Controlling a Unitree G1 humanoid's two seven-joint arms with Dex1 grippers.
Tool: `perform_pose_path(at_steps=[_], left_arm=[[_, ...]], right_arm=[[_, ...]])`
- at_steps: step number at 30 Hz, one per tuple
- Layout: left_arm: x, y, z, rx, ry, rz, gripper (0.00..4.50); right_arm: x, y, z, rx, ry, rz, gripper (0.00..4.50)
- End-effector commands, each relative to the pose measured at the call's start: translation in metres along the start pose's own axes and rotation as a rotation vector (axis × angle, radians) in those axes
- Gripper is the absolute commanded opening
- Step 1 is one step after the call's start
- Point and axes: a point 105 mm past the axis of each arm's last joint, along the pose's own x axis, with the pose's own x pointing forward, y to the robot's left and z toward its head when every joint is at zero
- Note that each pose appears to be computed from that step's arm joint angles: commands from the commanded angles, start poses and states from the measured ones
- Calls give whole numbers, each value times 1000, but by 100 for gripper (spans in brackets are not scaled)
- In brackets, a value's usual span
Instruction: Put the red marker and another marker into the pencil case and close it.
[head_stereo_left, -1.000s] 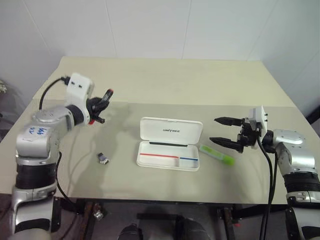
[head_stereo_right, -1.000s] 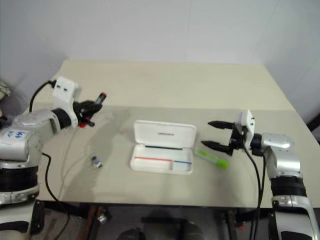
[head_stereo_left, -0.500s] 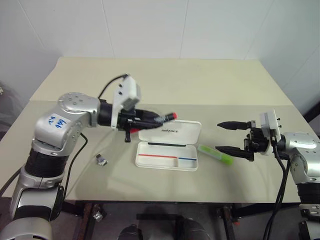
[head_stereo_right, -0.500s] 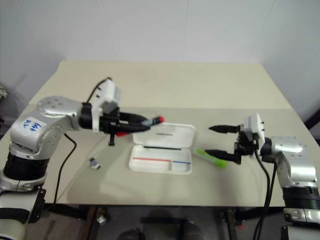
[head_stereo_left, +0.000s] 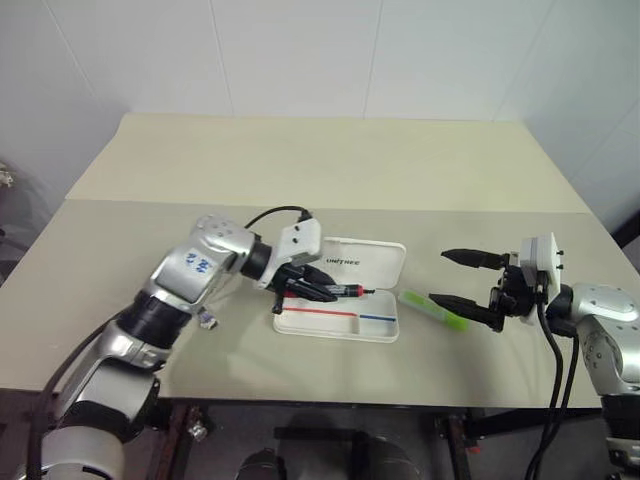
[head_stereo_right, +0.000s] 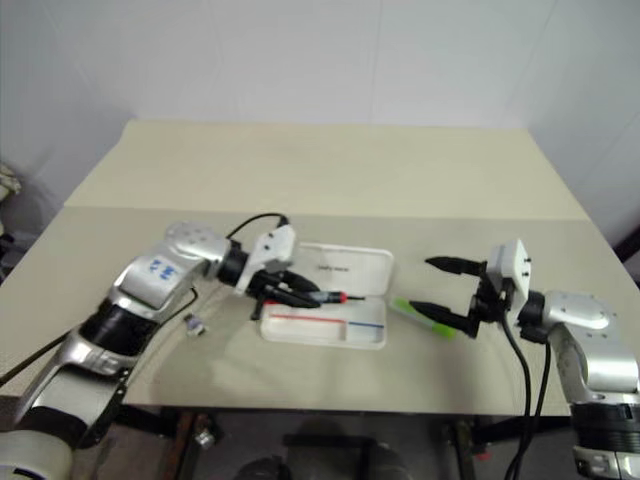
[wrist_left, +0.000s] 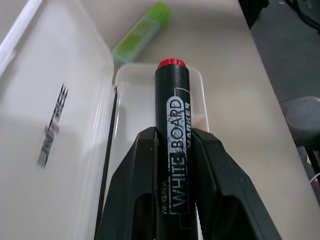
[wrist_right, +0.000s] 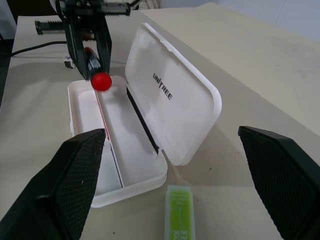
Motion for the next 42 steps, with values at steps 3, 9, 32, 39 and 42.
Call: perform_pose_path(at_steps=[3,9,32,39,42], left_arm=[[10,16,4,56,33,23,58],[19,21,3,63,50,17,58],[24,6,12,70,-40,5,447],[-3,-15,11,56,-137,50,447],[-12,-27,11,28,-186,53,447]], right_arm=[[-8,1,14,-36,-27,-48,450],[-12,5,13,-30,-18,-77,450],[-6,3,-3,-3,75,-109,450],[-7,-14,-23,-7,182,-144,450],[-7,-20,-34,-11,239,-134,450]])
